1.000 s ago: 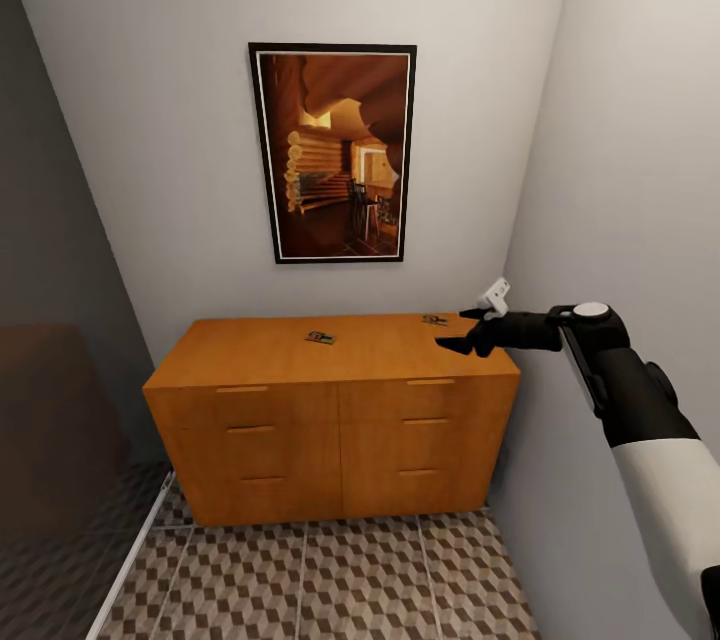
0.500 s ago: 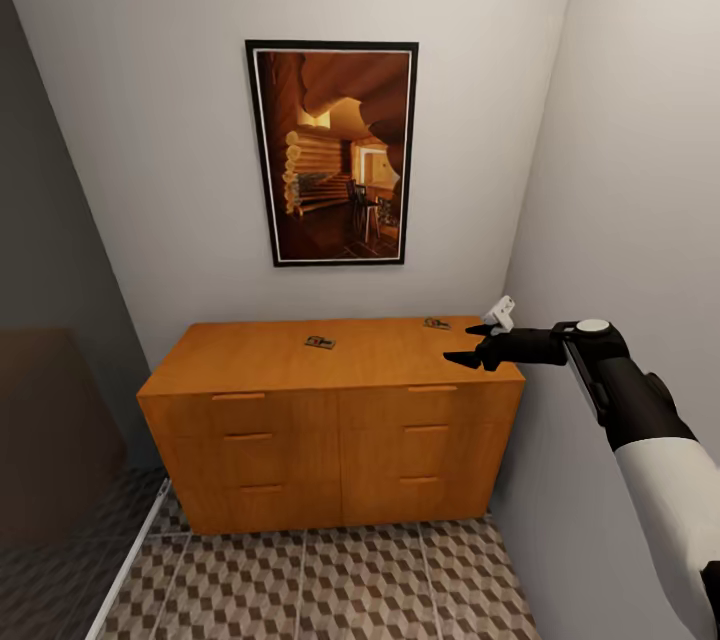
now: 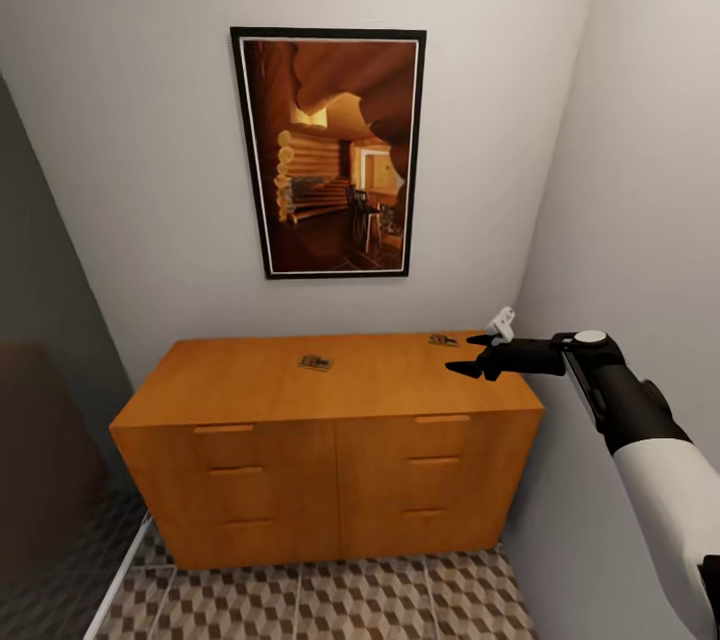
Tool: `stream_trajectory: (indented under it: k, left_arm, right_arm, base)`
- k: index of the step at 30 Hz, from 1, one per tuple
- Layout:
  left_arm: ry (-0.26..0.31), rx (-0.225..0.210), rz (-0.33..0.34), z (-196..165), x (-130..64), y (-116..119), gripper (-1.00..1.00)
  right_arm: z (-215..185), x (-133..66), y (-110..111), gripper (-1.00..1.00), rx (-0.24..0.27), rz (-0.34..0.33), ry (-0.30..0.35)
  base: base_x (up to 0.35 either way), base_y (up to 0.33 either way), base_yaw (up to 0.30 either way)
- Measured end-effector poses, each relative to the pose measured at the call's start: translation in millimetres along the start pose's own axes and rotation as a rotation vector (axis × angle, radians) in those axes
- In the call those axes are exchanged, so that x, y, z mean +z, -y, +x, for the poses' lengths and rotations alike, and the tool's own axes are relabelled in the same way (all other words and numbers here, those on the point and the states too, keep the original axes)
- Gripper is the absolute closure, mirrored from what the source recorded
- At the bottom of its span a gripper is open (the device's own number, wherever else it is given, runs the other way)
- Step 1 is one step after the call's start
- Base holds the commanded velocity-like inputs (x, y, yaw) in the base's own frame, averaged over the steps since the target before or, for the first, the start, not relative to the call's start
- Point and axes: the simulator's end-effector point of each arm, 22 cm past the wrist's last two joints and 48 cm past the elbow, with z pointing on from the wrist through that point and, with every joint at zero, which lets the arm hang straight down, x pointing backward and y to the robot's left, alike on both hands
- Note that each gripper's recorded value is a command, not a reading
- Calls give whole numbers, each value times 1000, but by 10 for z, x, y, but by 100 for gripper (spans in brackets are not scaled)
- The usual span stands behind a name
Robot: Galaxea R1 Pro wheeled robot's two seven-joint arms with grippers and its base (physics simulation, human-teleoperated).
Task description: Take the four mousetraps from the cabinet in the bathroom and place them on the bathroom floor. Make sure all four end up on the same floor surface, and ensure that at least two of them are either under or directly next to the same bathroom sink.
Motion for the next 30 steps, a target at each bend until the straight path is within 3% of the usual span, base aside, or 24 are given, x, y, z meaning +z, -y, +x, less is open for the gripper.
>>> stream_trajectory:
  k: [15, 27, 30]
  left_arm:
    - [-9, 2, -1, 20, 4, -10, -100]
    - [-9, 2, 0, 20, 4, -8, -100]
    - [-9, 2, 0, 21, 4, -9, -100]
  right_arm:
    - [418, -25, 166, -100, -4, 6, -28]
    - [453, -38, 196, -100, -17, 11, -26]
    - [435, -39, 196, -100, -40, 11, -15]
  base:
    - [63, 0, 0]
    - [0, 0, 0]
    - [0, 0, 0]
